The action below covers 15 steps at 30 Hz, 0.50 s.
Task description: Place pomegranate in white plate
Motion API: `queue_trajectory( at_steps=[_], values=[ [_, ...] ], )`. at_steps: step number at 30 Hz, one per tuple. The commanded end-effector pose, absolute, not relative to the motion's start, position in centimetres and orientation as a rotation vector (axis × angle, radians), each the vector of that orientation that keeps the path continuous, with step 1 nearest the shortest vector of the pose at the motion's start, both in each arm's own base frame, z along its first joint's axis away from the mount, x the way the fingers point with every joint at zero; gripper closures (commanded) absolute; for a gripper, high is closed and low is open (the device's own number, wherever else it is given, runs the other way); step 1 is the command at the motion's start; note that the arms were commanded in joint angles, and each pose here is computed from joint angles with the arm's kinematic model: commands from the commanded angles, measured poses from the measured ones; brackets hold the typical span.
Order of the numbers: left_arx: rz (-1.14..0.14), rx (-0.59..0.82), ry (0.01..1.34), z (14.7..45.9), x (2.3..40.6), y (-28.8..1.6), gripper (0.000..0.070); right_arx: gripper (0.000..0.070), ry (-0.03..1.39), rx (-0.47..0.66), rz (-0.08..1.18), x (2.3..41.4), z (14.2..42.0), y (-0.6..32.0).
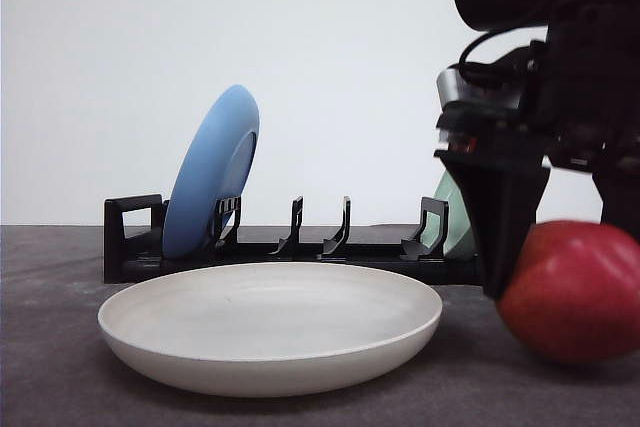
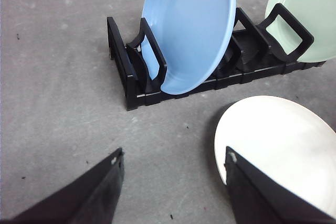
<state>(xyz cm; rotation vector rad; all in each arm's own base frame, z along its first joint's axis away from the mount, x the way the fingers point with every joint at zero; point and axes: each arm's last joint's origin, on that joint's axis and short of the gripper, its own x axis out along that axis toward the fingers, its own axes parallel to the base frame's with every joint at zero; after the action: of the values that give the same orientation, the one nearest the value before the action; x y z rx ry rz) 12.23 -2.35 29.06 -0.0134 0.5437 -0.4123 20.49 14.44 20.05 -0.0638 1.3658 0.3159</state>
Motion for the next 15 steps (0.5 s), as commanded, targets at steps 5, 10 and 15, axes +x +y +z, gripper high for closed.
queue_trajectory(
  at_steps=[5,10,15],
  values=[
    [-0.417,-0.001,0.527,29.3,12.3,-2.4,0.0347,0.022,1.265,-0.093,0.442,21.7,22.2,15.9],
    [-0.417,-0.001,0.527,29.3,12.3,-2.4,0.0347,0.022,1.145,-0.03,0.579,22.1,23.1,17.7],
    [-0.417,-0.001,0.527,29.3,12.3,-2.4,0.0347,0.022,1.023,-0.018,0.677,22.2,23.2,20.1]
  ],
)
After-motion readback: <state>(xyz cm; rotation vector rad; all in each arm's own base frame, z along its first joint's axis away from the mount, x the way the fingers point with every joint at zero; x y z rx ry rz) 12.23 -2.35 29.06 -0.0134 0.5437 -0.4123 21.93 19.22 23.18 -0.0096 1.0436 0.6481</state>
